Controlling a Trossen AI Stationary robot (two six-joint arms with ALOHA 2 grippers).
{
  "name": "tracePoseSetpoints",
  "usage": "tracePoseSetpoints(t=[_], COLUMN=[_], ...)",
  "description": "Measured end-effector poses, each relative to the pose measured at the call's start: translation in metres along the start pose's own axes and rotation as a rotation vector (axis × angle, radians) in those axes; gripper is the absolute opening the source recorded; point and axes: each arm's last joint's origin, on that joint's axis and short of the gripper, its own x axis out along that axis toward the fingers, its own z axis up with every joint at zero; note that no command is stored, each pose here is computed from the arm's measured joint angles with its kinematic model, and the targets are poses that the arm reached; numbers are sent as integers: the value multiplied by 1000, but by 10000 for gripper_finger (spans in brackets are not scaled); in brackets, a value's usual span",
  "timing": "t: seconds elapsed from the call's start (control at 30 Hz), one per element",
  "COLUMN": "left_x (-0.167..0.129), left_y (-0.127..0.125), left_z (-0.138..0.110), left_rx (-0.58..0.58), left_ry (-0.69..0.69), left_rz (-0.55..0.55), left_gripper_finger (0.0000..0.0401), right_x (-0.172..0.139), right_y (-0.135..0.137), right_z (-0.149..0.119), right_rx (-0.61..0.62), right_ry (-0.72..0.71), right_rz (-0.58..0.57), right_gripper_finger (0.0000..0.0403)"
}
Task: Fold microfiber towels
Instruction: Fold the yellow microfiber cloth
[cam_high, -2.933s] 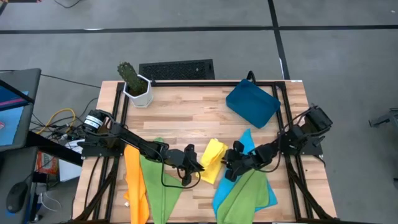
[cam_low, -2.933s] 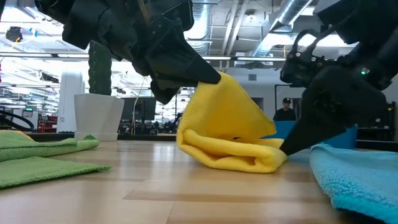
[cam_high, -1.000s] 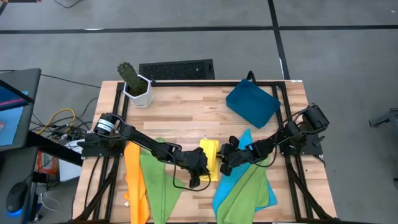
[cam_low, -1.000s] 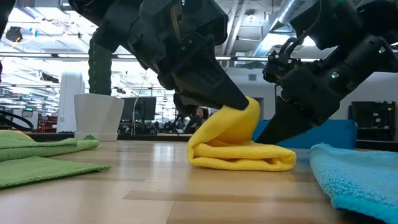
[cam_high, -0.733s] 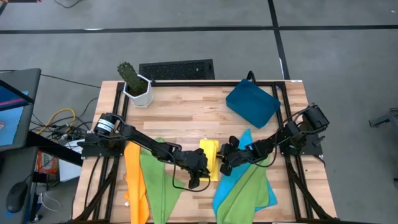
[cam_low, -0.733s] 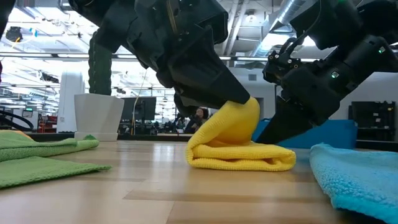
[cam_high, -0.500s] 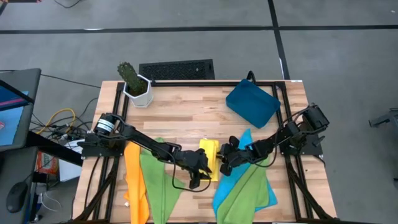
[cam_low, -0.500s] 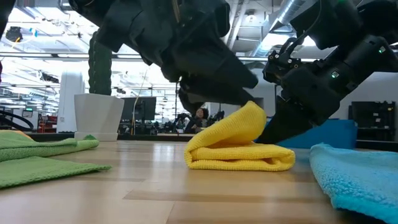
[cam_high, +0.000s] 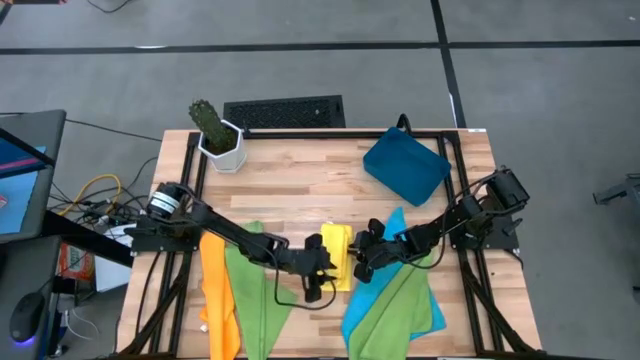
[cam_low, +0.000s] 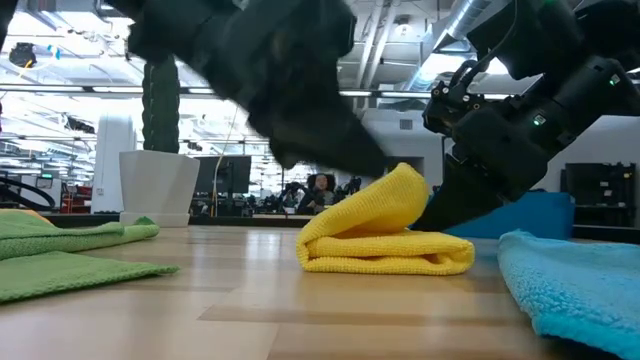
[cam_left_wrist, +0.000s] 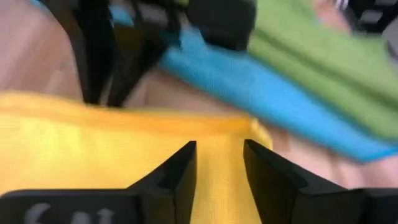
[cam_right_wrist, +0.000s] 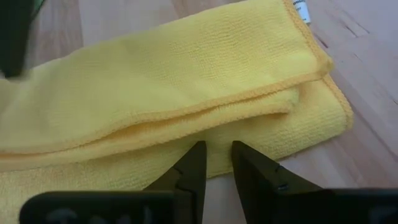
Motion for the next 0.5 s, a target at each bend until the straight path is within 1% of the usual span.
tracePoseSetpoints(t=[0.13,0.27,0.37,0.5], left_x=[19,36,41,41], left_y=[1,6,6,7], left_z=[-15,-27,-25,-25], left_rx=[-3,-13,-35,-35], left_ry=[-8,7,-3,-1], left_rz=[-7,-13,-41,-44], left_gripper_finger=[86,61,52,48], right_x=[0,0,0,-1], right_y=[0,0,0,1], right_z=[0,0,0,0], right_rx=[0,1,-2,-11], right_ry=[-1,-1,3,-17], right_rz=[1,1,-2,-30], right_gripper_finger=[102,102,102,102])
